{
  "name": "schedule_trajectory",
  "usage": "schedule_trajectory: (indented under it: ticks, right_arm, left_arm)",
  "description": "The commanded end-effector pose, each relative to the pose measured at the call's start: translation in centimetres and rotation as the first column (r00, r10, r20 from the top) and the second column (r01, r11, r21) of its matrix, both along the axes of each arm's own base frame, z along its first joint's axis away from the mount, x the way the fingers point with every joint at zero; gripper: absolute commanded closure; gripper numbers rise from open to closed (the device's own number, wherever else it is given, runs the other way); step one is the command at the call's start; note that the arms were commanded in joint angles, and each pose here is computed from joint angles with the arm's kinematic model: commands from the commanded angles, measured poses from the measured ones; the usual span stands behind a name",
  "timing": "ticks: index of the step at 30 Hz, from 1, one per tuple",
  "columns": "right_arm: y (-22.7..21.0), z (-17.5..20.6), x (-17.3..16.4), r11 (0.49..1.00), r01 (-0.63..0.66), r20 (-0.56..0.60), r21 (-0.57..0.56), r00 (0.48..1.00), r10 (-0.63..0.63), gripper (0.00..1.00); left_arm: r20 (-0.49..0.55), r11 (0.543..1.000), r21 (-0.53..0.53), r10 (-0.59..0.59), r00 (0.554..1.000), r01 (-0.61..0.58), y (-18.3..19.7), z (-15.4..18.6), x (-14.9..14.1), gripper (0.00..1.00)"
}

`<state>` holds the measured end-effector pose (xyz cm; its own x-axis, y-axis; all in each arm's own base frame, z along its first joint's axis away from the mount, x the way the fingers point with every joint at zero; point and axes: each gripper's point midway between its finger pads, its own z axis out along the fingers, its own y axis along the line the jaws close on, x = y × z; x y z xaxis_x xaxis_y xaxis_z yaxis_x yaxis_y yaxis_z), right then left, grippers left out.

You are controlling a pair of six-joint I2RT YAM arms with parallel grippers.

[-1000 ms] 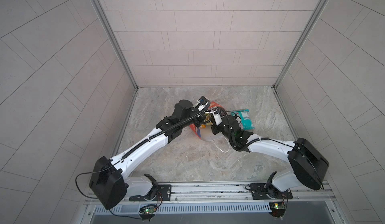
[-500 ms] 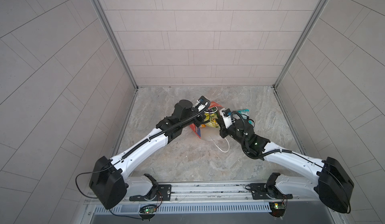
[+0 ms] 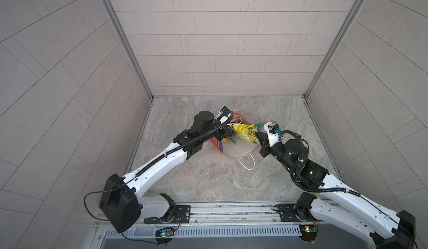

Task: Take the snacks out of the paper bag
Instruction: Pick up the snack from the paper bag, then place the snack at the top-right of the table.

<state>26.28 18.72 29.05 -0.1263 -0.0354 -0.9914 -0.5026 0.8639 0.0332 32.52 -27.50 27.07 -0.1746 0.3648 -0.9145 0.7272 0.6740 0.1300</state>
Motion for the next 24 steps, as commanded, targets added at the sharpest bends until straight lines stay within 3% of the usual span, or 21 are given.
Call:
schedule_trajectory:
  ticks: [1,7,18,21,24]
  right_arm:
    - [-1.1,0.4,-0.5,1.0,0.019,-0.008,0.003,1.0,-0.019,1.0]
    - [-2.6,1.8,-1.7,0.999,0.034,0.026,0.029,0.999,-0.035,1.0]
    - [-7.9,6.2,-1.2,0.958,0.229,0.094,0.17,0.964,-0.247,1.0]
    - [-10.1,6.8,0.9,0.912,0.317,0.04,0.262,0.94,-0.338,1.0]
    - [-13.7,6.0,4.7,0.808,0.396,-0.088,0.436,0.912,-0.4,1.0]
  left_arm:
    - [0.033,0.999,-0.037,0.003,0.999,-0.002,-0.2,1.2,0.1,1.0]
    - [0.034,1.0,-0.029,0.011,0.999,-0.01,-0.1,1.0,0.3,1.0]
    - [0.041,0.999,-0.034,0.01,0.999,-0.009,0.0,1.0,0.2,1.0]
    - [0.045,0.999,-0.038,0.01,0.999,-0.008,0.0,1.2,0.1,1.0]
    - [0.044,0.999,-0.045,0.005,0.999,-0.003,-0.1,1.1,0.1,1.0]
